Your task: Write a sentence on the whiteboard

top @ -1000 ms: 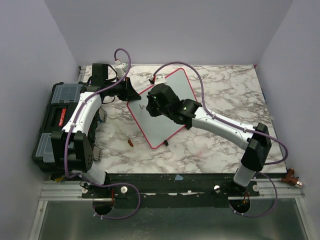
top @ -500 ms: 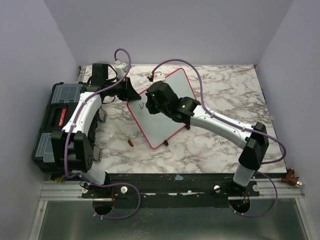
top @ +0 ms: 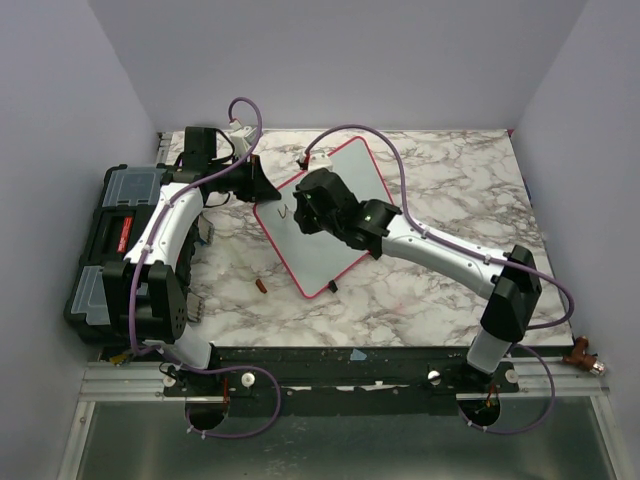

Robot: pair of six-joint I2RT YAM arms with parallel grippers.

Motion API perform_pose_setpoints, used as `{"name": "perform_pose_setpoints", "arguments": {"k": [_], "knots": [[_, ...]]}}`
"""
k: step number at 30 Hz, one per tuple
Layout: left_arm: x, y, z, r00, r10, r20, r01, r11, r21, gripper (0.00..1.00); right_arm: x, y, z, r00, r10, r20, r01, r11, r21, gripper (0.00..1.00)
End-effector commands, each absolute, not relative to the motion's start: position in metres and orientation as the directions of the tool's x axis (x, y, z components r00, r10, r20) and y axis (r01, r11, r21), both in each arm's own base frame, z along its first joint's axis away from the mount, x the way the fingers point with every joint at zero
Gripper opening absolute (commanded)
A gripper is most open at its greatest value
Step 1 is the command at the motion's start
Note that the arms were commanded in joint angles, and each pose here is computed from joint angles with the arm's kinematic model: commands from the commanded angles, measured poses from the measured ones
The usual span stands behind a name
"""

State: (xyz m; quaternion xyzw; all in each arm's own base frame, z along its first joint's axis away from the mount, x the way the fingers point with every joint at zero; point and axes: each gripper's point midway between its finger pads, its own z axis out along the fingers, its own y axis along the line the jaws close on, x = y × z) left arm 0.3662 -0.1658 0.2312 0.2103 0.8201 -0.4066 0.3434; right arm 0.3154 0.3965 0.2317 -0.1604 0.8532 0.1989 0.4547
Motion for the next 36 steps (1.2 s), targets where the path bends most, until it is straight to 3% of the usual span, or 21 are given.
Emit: {"name": "perform_pose_setpoints", "arguments": {"k": [1, 16, 36], "knots": [[0.368, -0.170, 0.242, -0.631, 0.095, -0.770, 0.668, 0.572, -0.476, 0.00, 0.303, 0.387, 0.194, -0.593, -0.154, -0.790, -0.456, 0.873, 0.172, 0.01], [0.368, -0.172, 0.245, -0.617, 0.096, -0.781, 0.680, 0.564, -0.469, 0.00, 0.285, 0.382, 0.175, -0.642, -0.163, -0.750, -0.468, 0.858, 0.214, 0.01], [0.367, -0.171, 0.245, -0.611, 0.098, -0.786, 0.684, 0.565, -0.461, 0.00, 0.289, 0.419, 0.214, -0.609, -0.134, -0.782, -0.547, 0.785, 0.291, 0.01]]}}
